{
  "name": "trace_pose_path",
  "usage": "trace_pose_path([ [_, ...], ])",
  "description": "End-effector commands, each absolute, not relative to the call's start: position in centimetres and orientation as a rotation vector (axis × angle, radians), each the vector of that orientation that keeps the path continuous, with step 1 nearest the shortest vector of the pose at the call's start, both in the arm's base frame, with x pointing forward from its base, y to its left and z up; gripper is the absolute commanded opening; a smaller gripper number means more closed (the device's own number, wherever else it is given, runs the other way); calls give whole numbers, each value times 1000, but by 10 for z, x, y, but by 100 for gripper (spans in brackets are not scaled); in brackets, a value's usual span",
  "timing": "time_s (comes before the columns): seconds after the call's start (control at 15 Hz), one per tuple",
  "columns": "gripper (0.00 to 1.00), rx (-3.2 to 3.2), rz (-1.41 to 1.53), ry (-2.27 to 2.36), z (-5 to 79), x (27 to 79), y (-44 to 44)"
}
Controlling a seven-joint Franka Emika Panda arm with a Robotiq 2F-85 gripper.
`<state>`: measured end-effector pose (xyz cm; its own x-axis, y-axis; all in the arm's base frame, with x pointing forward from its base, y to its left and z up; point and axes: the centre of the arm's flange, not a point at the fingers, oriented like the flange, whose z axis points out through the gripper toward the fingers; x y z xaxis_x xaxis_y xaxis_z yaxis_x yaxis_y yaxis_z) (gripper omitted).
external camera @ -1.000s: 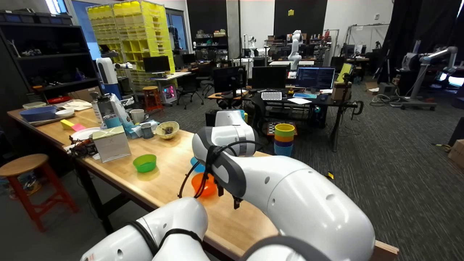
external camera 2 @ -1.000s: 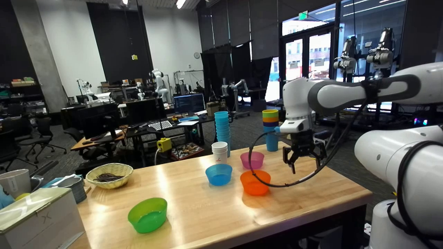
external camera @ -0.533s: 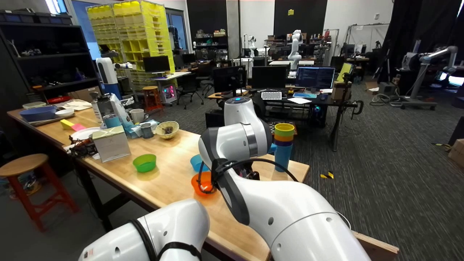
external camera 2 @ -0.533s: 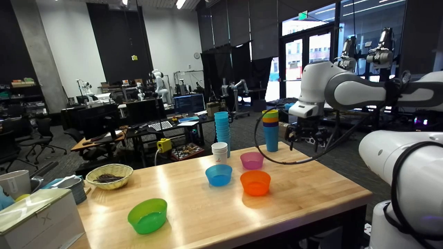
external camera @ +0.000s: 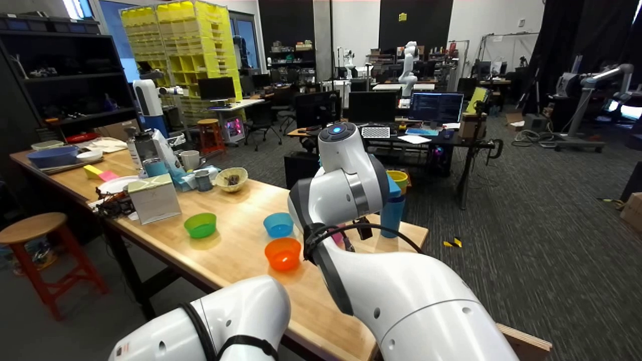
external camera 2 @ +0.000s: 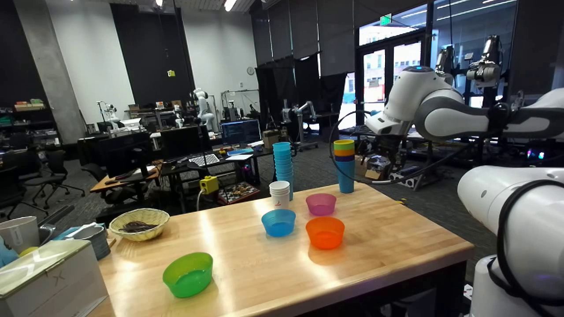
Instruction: Put the purple bowl inside the orange bowl
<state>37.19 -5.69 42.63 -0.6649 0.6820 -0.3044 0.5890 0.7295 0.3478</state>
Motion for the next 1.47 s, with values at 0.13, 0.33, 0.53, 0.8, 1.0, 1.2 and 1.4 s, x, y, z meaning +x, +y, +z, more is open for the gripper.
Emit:
trace_pose_path([
  [0.13,100,1129,260,2207,432,373,-53],
  [0.33,100,1112,288,2257,433,378,-56],
  [0.53,100,1119,288,2249,432,377,-55],
  [0.8,100,1120,288,2248,433,377,-55],
  [1.0,100,1120,288,2248,433,377,-55],
  [1.2,100,1112,241,2210,436,381,-47],
  [1.4,100,1084,205,2133,446,386,-33],
])
